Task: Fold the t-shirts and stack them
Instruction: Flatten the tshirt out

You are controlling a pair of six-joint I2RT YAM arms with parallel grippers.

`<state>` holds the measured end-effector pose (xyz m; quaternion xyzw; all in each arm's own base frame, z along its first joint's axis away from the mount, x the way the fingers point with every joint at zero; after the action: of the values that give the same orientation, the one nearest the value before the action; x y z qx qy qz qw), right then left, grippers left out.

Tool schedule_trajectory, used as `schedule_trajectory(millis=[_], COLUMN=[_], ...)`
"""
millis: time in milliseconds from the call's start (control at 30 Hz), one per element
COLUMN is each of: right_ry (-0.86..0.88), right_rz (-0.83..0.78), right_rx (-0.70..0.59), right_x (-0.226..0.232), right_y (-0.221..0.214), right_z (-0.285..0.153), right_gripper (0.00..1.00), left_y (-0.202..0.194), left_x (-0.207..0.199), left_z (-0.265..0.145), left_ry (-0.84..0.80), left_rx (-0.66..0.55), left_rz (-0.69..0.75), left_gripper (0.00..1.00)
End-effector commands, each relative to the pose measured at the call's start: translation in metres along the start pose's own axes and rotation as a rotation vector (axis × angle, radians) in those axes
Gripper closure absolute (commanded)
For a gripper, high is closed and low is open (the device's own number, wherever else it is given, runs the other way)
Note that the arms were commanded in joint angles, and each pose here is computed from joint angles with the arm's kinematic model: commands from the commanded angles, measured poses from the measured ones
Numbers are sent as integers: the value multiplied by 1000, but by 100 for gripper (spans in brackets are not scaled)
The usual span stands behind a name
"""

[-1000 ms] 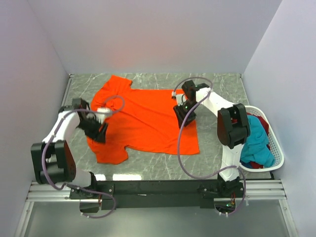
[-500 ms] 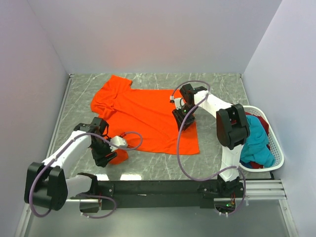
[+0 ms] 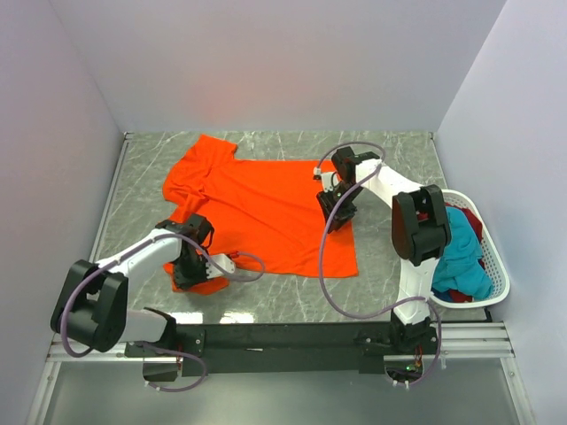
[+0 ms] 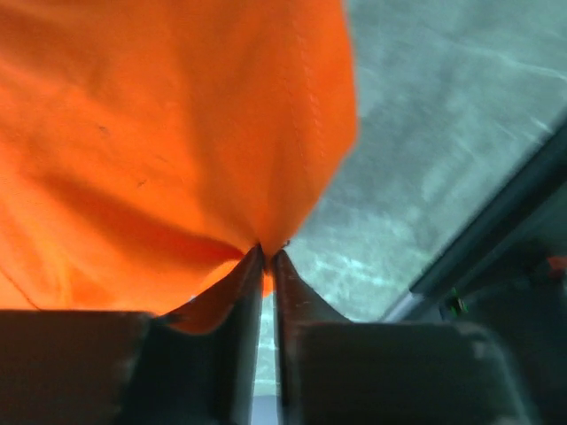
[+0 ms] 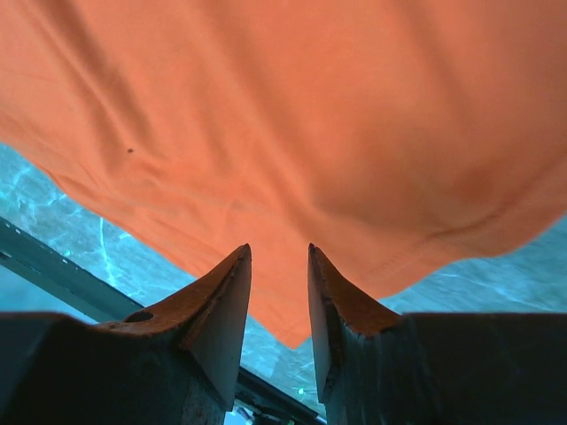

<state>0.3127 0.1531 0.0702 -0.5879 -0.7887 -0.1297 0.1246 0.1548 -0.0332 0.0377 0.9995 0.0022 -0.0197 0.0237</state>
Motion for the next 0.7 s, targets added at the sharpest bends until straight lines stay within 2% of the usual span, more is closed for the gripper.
schedule_trajectory(millis=[0, 100, 200, 233, 300, 367, 433, 467, 567, 667], right_ry=[9, 13, 16, 17, 22, 26, 30, 30, 27, 34], right_rz=[5, 17, 16, 17, 20, 23, 21, 20, 17, 18], right_rx=[-38, -39, -28, -25, -18, -14, -13, -12, -14, -15], right_x=[-6, -9, -8, -9, -9, -9, -7, -8, -7, -6], right_y=[13, 16, 16, 16, 15, 13, 12, 12, 8, 6], right_z=[-13, -14, -11, -10, -9, -8, -9, -9, -11, -12], right_gripper=[61, 61, 61, 61, 61, 61, 61, 61, 61, 61], left_y=[12, 30, 47, 51, 47, 43, 34, 31, 27, 23], left_x=[-2, 4, 25, 40, 66, 104, 127, 124, 107, 82], left_z=[-19, -39, -53, -55, -54, -50, -55, -59, -73, -80], left_ry=[-72, -136, -206, -224, -182, -86, -15, -30, -46, -9], left_rx=[-57, -148, -242, -252, -281, -285, -306, -319, -363, -361], left_rz=[84, 96, 54, 24, -66, -155, -224, -221, -187, -143], left_gripper=[87, 95, 94, 91, 68, 54, 46, 45, 46, 59])
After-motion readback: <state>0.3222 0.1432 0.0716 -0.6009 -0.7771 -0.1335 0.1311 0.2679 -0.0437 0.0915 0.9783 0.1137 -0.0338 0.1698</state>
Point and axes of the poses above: each gripper's point midway between its finger pads, its own z axis out along the fingers, its own x axis along the line the jaws close on, y = z × x, the point moved 2 cm from there along -z, back along the fingers, and after that the axes turned 13 degrees about z, right-handed, at the moved point
